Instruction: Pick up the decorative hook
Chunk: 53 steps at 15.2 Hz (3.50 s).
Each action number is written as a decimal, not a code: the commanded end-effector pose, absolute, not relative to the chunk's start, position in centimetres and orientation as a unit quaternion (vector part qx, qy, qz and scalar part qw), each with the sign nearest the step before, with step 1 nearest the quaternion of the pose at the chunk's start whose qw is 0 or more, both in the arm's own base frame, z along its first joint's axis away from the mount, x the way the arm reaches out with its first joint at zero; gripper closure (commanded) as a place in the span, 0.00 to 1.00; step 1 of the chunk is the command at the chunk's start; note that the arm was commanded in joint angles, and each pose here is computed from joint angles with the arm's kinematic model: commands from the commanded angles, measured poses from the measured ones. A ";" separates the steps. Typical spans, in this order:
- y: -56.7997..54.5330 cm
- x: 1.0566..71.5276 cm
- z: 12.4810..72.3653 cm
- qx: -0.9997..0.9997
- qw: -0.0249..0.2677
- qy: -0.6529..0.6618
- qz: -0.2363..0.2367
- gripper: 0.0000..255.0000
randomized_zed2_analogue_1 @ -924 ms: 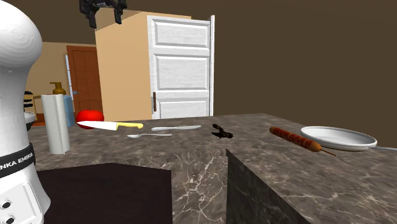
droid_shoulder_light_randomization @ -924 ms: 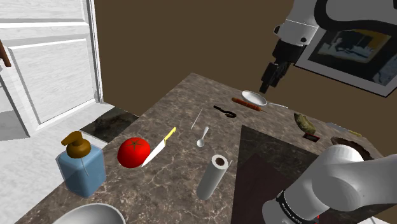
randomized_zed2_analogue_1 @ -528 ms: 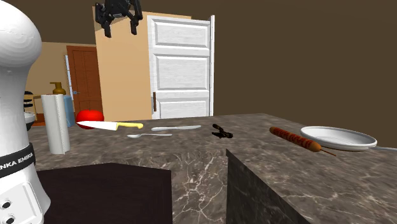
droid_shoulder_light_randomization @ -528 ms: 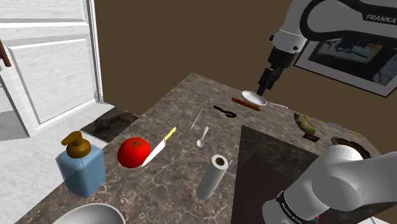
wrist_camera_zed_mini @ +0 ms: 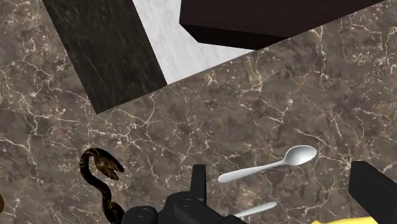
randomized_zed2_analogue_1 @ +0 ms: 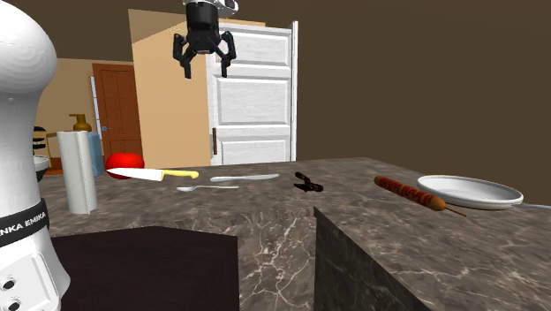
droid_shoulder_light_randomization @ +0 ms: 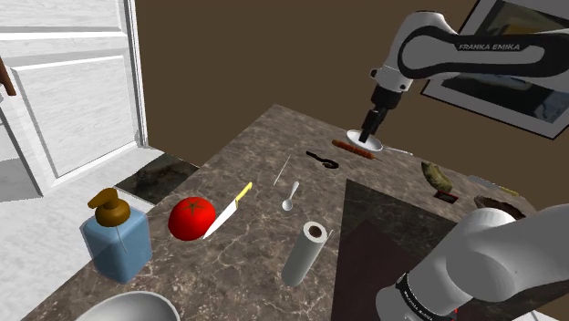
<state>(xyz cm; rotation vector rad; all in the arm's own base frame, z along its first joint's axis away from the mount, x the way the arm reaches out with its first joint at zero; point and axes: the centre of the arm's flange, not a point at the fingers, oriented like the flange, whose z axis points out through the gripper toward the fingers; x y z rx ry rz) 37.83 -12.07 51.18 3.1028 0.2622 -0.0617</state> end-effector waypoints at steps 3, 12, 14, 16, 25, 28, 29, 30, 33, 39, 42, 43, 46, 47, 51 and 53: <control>-16.0 40.5 48.2 0.994 0.005 0.107 -0.022 0.00; -23.9 46.7 40.9 0.987 -0.014 0.156 -0.029 0.00; -25.5 48.2 39.2 0.985 -0.019 0.166 -0.030 0.00; -27.1 49.7 37.5 0.983 -0.023 0.177 -0.031 0.00; -33.5 56.7 29.6 0.973 -0.043 0.225 -0.038 0.00; -35.4 59.1 26.9 0.968 -0.049 0.241 -0.040 0.00; -36.1 59.9 26.0 0.967 -0.051 0.246 -0.040 0.00; -36.7 60.7 25.1 0.966 -0.053 0.251 -0.041 0.00; -38.3 63.1 22.5 0.961 -0.059 0.266 -0.043 0.00; -38.3 63.1 19.3 0.961 -0.059 0.266 -0.043 0.00; -38.3 63.1 18.5 0.961 -0.059 0.266 -0.043 0.00; -38.3 63.1 18.5 0.961 -0.059 0.266 -0.043 1.00; -38.3 63.1 18.5 0.961 -0.059 0.266 -0.043 1.00; -38.3 63.1 18.5 0.961 -0.059 0.266 -0.043 1.00; -38.3 63.1 18.5 0.961 -0.059 0.266 -0.043 1.00; -38.3 63.1 19.0 0.961 -0.059 0.266 -0.043 1.00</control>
